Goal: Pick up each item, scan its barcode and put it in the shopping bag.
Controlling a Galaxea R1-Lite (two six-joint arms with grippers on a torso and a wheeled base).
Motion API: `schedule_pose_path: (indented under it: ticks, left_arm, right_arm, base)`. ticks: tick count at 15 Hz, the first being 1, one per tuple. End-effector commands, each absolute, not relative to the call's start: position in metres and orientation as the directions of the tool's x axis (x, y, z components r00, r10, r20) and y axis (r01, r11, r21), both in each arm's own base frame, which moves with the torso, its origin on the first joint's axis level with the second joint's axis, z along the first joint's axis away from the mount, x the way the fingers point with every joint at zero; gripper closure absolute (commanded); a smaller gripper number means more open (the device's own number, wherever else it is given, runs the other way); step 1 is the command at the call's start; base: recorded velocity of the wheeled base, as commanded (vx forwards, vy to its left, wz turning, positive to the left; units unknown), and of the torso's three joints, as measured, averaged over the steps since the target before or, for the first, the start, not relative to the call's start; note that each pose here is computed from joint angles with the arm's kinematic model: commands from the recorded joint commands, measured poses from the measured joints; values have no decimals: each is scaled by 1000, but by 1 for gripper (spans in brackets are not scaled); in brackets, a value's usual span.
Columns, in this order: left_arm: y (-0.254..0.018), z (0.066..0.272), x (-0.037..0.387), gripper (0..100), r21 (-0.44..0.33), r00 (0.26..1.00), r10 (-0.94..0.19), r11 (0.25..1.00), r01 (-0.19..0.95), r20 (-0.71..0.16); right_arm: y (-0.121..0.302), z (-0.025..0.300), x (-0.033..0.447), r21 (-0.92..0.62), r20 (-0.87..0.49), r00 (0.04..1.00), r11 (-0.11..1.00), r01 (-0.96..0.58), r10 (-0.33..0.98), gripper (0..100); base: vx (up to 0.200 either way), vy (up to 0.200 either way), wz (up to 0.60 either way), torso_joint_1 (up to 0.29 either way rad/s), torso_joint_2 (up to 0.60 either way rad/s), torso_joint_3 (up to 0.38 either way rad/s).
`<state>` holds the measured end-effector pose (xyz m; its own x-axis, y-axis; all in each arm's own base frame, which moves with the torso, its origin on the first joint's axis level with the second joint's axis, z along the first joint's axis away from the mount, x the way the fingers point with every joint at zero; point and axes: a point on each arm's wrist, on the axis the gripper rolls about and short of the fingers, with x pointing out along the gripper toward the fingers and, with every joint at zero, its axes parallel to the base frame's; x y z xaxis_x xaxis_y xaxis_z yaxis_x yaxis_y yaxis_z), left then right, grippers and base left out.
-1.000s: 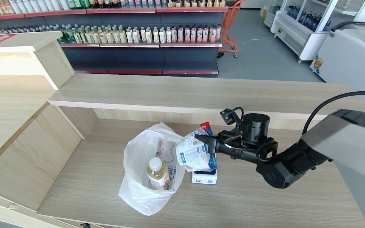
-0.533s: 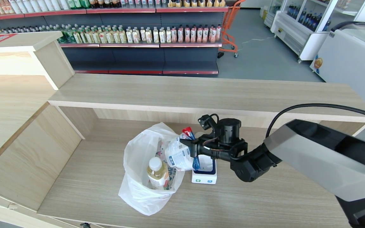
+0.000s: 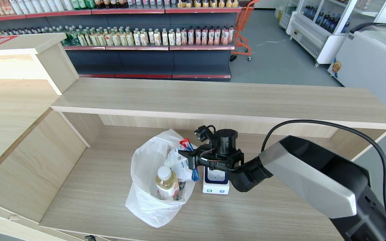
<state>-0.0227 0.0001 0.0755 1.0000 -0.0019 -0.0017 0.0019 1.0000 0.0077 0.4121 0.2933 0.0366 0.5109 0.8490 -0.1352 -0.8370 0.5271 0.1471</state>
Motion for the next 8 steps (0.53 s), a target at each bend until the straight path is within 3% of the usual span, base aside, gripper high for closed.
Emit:
schedule_pose_path:
  ticks: [1, 2, 4, 8]
  left_arm:
    - [0, 76, -23, 0, 8, 1000, -2, 1000, 2, -2]
    - [0, 76, -23, 0, 8, 1000, -2, 1000, 2, -2]
    - [0, 76, -23, 0, 8, 1000, -2, 1000, 2, -2]
    - [0, 76, -23, 0, 8, 1000, -2, 1000, 2, -2]
  right_arm:
    - [296, 25, 414, 141, -149, 505, 524, -840, 850, 100]
    - [296, 28, 414, 143, -145, 506, 524, -840, 850, 0]
    - [296, 40, 413, 167, -122, 502, 516, -840, 856, 0]
    - [291, 94, 403, 372, -33, 498, 473, -799, 867, 0]
  base:
    - [0, 0, 0, 0, 0, 0]
    - [0, 0, 0, 0, 0, 0]
    - [0, 0, 0, 0, 0, 0]
    - [0, 0, 0, 0, 0, 0]
